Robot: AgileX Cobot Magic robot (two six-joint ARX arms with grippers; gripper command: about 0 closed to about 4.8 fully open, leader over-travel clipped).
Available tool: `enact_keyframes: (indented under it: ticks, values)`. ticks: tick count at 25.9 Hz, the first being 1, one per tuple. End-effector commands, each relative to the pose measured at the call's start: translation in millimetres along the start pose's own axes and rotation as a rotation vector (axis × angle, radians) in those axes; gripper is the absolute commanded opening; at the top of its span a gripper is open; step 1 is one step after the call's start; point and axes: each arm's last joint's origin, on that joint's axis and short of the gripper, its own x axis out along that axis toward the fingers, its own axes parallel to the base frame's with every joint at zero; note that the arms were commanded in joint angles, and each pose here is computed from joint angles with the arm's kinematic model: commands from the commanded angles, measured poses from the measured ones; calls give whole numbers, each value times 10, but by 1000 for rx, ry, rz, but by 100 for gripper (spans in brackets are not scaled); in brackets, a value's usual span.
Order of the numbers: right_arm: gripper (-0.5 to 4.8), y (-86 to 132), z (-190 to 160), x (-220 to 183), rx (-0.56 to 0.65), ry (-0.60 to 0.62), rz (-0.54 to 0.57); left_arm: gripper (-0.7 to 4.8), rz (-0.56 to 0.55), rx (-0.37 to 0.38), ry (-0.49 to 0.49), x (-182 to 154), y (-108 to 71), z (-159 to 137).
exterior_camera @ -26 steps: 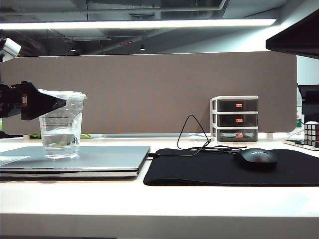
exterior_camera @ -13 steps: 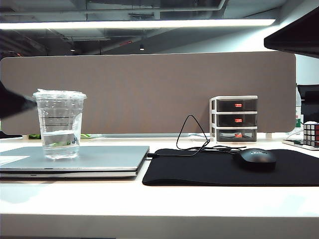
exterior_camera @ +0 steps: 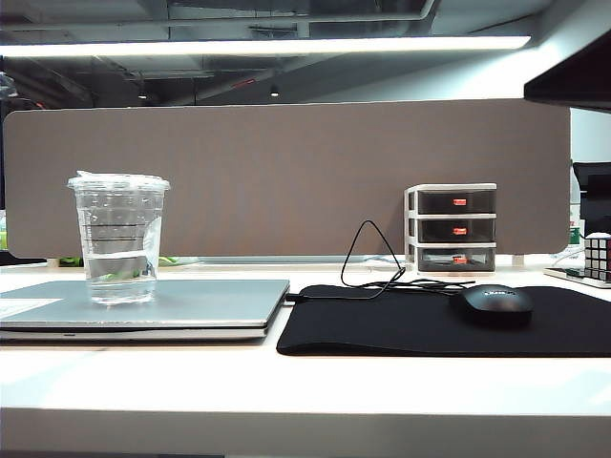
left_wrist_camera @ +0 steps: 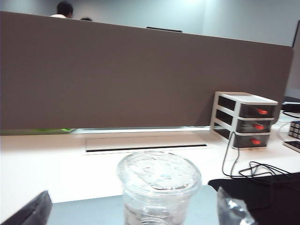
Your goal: Pick up the coffee cup and place it over the laptop.
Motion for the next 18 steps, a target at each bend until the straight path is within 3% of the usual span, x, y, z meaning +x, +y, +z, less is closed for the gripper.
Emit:
enact_keyframes:
  ticks: [1,6,11,15,18]
  values:
    - [-5,-39,45,-1,-54,-26,-134,433,92,-30,59,-60,2,-9]
    - [-5,-78,43,-9,-111,-15,-272,299,150,-32,85,-144,-22,22]
    - [-5,-102,43,-17,-134,-8,-356,72,149,8,85,-224,-62,61]
    - [-5,-117,49,-22,-164,-5,-379,20,164,39,80,-279,-84,88]
    - [-5,-169,123,-39,-162,-14,-416,16,222,78,144,-338,-99,137]
